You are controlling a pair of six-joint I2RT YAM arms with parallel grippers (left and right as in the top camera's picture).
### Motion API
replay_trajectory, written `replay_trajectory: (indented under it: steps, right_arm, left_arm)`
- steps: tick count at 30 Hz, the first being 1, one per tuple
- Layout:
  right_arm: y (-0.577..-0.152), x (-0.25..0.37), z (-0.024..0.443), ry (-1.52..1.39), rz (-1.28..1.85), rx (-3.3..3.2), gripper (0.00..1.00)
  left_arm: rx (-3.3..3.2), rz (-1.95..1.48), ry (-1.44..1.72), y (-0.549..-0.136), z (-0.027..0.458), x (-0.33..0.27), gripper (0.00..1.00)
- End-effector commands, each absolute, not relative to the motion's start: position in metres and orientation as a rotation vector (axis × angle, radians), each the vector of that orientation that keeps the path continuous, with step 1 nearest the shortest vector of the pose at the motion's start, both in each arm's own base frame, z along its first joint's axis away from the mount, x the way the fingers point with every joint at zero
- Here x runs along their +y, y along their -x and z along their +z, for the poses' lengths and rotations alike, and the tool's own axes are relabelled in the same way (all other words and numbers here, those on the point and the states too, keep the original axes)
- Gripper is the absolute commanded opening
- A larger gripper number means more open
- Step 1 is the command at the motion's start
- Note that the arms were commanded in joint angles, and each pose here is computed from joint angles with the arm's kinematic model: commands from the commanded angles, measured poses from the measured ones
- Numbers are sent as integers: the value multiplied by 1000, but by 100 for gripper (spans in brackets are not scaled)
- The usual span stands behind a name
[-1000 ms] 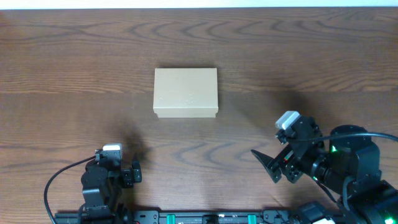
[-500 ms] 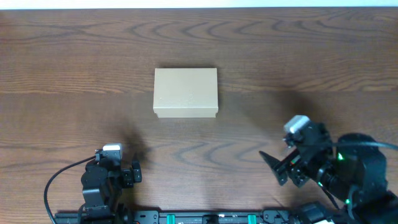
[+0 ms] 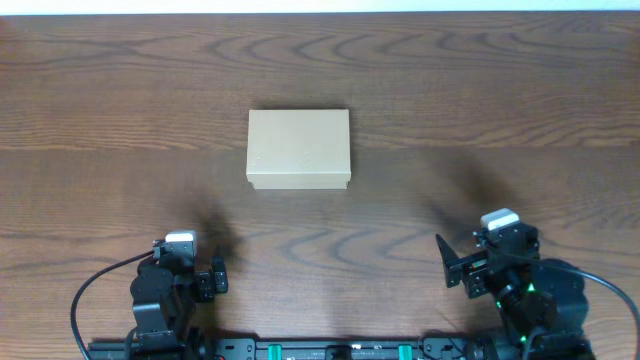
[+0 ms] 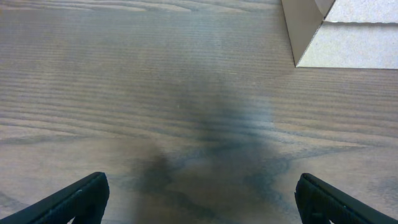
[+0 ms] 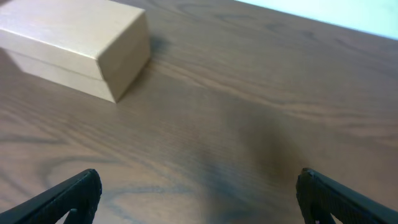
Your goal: Pack container
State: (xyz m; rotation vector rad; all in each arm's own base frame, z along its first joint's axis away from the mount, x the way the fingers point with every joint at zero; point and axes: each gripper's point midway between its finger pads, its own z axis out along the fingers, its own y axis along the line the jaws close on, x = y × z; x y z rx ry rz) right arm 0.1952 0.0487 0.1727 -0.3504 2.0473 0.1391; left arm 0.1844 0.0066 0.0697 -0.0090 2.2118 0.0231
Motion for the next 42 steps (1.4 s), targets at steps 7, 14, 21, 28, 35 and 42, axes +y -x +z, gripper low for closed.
replay_trajectory:
  steps: [7,14,21,28,35,42]
  right_arm:
    - [-200,34,130,194,130,2049,99]
    - [-204,28,104,93,145,2050,99]
    - [-204,21,94,39,118,2068,99]
    - [-193,24,77,54,132,2153,99]
    - [-193,24,78,56,134,2148,99]
    - [-193,24,78,56,134,2148,99]
  left_arm:
    - [2228,34,-12,-183,62,7,96]
    - [2228,34,-12,-183,62,7,95]
    - [2229,35,-12,-183,62,7,95]
    - [2228,35,-12,-183,62,7,95]
    - [2228,35,-12,-183,62,7,95]
    - [2228,35,-12,-183,62,7,95]
